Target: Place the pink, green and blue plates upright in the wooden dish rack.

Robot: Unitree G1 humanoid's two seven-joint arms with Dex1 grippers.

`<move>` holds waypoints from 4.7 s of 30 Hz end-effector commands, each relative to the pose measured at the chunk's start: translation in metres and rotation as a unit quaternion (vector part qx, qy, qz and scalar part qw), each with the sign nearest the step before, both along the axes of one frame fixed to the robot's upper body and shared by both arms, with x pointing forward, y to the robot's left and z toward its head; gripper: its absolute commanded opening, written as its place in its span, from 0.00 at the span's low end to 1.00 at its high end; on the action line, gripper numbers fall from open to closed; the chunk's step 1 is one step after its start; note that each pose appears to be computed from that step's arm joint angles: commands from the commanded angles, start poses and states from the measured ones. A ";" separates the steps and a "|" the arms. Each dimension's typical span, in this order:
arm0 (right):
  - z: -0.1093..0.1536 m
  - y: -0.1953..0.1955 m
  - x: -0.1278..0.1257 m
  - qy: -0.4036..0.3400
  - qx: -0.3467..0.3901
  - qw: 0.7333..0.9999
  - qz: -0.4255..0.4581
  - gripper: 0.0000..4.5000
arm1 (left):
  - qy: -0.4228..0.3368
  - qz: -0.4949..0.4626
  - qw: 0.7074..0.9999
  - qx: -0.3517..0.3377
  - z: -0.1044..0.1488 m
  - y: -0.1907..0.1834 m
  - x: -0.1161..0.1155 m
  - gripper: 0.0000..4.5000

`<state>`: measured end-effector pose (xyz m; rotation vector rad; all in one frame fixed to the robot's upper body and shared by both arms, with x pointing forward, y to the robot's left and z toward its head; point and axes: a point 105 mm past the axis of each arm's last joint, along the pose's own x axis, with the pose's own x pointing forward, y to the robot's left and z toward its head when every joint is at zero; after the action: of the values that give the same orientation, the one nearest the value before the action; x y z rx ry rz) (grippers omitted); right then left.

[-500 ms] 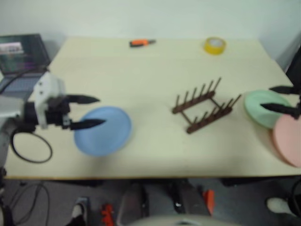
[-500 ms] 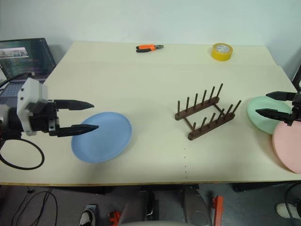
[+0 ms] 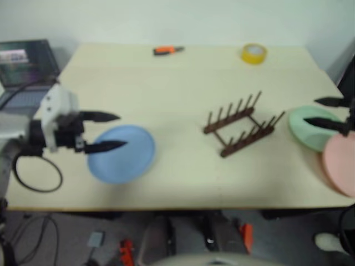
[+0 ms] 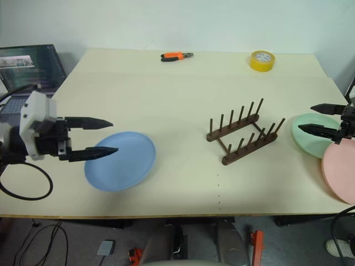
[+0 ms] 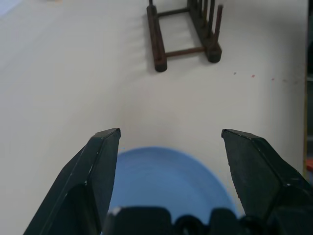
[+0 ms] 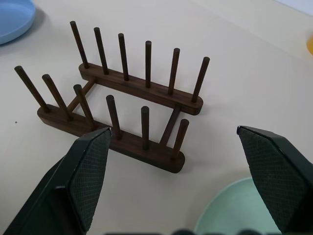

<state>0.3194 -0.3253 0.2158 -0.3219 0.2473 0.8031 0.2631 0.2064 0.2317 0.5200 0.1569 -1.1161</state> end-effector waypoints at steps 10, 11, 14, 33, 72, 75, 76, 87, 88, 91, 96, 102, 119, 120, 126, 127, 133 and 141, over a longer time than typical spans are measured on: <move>0.019 -0.004 -0.011 -0.043 -0.007 0.999 -0.010 1.00 | -0.019 -0.063 0.998 -0.009 -0.019 -0.083 0.007 0.81; 0.017 -0.002 -0.012 -0.040 -0.006 0.999 -0.010 1.00 | -0.024 -0.047 0.999 -0.004 -0.025 -0.088 0.013 0.81; 0.017 0.004 -0.017 -0.037 -0.004 0.999 0.000 1.00 | -0.014 -0.054 0.998 -0.002 -0.038 -0.106 0.012 0.81; 0.019 0.009 -0.030 -0.042 -0.010 0.999 -0.008 1.00 | 0.031 0.027 0.999 0.018 -0.092 -0.192 0.051 0.81; 0.019 0.006 -0.050 -0.045 -0.008 0.998 -0.045 1.00 | 0.085 0.032 0.995 0.053 -0.144 -0.273 0.067 1.00; 0.019 0.005 -0.051 -0.046 -0.009 0.998 -0.048 1.00 | 0.081 0.039 0.994 0.056 -0.146 -0.270 0.071 0.87; 0.018 0.005 -0.052 -0.046 -0.008 0.998 -0.049 1.00 | 0.080 0.040 0.994 0.057 -0.146 -0.269 0.072 0.80; 0.015 0.007 -0.047 -0.049 -0.004 0.997 -0.051 1.00 | 0.069 0.052 0.994 0.061 -0.144 -0.252 0.083 0.22; 0.015 0.007 -0.047 -0.050 -0.004 0.997 -0.051 1.00 | 0.069 0.050 0.995 0.061 -0.144 -0.250 0.084 0.22; 0.015 0.007 -0.046 -0.051 -0.004 0.997 -0.051 1.00 | 0.065 0.046 0.995 0.065 -0.141 -0.239 0.088 0.22; 0.015 0.006 -0.045 -0.051 -0.004 0.997 -0.051 1.00 | 0.057 0.004 0.996 0.073 -0.136 -0.230 0.085 0.22; 0.016 0.006 -0.045 -0.053 -0.005 0.997 -0.051 1.00 | 0.065 -0.096 0.991 0.068 -0.130 -0.237 0.062 0.22; 0.018 0.004 -0.051 -0.057 -0.006 0.996 -0.061 1.00 | 0.069 -0.126 0.987 0.078 -0.130 -0.246 0.060 0.22; 0.018 0.003 -0.051 -0.057 -0.007 0.996 -0.062 1.00 | 0.069 -0.124 0.987 0.078 -0.130 -0.246 0.060 0.22; 0.017 0.005 -0.051 -0.058 -0.007 0.996 -0.062 1.00 | 0.071 -0.120 0.987 0.074 -0.131 -0.251 0.063 0.22; 0.017 0.005 -0.050 -0.058 -0.007 0.996 -0.062 1.00 | 0.071 -0.120 0.987 0.074 -0.131 -0.252 0.063 0.22; 0.017 0.005 -0.051 -0.056 -0.007 0.997 -0.061 1.00 | 0.067 -0.119 0.988 0.075 -0.132 -0.256 0.065 0.22; 0.014 0.006 -0.051 -0.053 -0.006 0.997 -0.061 1.00 | 0.054 -0.099 0.988 0.101 -0.139 -0.246 0.070 0.22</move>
<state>0.2702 -0.3213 0.2165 -0.3388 0.2219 0.6663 0.3293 -0.0390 0.0819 0.6304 0.3744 -1.3519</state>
